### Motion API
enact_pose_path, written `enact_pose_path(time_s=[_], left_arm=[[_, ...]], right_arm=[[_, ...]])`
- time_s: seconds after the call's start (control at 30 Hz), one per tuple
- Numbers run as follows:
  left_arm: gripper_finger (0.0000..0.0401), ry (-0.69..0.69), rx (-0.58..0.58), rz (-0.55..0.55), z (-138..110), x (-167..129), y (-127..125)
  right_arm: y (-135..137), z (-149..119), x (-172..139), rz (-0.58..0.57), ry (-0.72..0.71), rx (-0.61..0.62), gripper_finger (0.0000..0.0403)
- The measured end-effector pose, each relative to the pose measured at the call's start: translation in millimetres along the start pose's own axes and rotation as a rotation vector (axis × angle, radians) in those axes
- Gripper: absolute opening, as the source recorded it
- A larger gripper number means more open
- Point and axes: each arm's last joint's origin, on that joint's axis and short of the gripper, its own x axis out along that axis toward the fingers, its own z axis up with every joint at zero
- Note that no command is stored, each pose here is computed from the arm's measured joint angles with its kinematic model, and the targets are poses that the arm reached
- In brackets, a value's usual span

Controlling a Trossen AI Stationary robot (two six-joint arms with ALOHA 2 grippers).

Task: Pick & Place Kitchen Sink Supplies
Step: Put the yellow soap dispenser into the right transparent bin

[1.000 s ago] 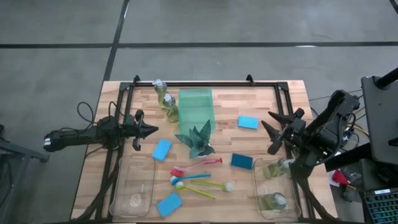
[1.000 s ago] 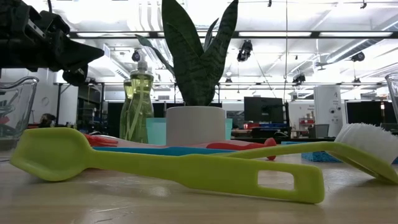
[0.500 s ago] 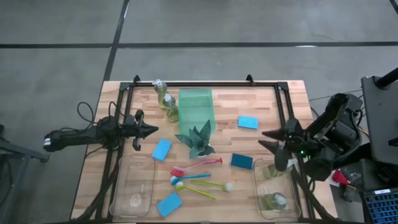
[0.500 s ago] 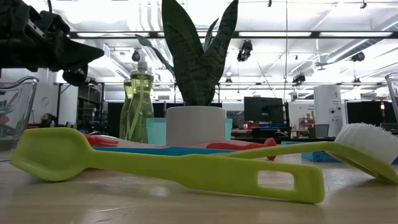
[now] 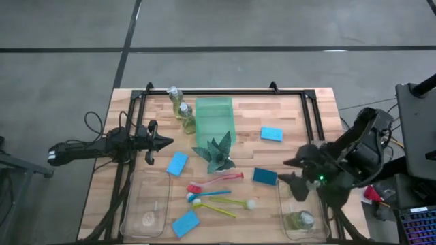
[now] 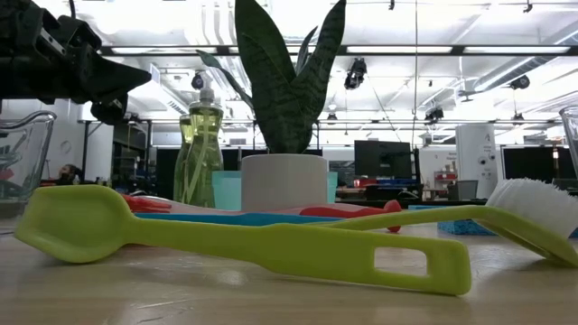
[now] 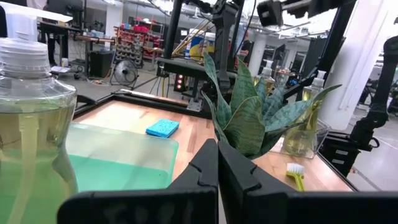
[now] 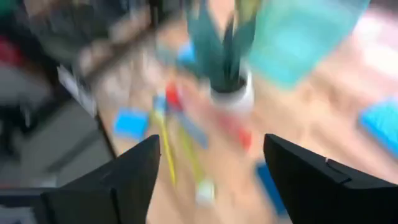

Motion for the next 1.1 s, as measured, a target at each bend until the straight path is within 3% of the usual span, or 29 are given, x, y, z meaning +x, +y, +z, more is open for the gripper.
enact_pose_path(time_s=[0.2, 0.43, 0.63, 1.1], left_arm=[[0.0, 0.0, 0.0, 0.0, -0.1, 0.0, 0.0], [0.0, 0.0, 0.0, 0.0, -0.1, 0.0, 0.0], [0.0, 0.002, 0.0, 0.0, -0.2, 0.0, 0.0], [0.0, 0.002, 0.0, 0.0, -0.3, 0.0, 0.0]], right_arm=[[-18.1, -7.0, -4.5, -0.149, 0.373, 0.045, 0.029], [-20.2, -1.6, -10.1, -0.125, 0.611, 0.15, 0.0269], [-22.6, 2.8, -9.3, -0.103, 0.658, 0.107, 0.0265], [-28.5, 2.2, 2.6, -0.034, 0.656, -0.241, 0.0265]])
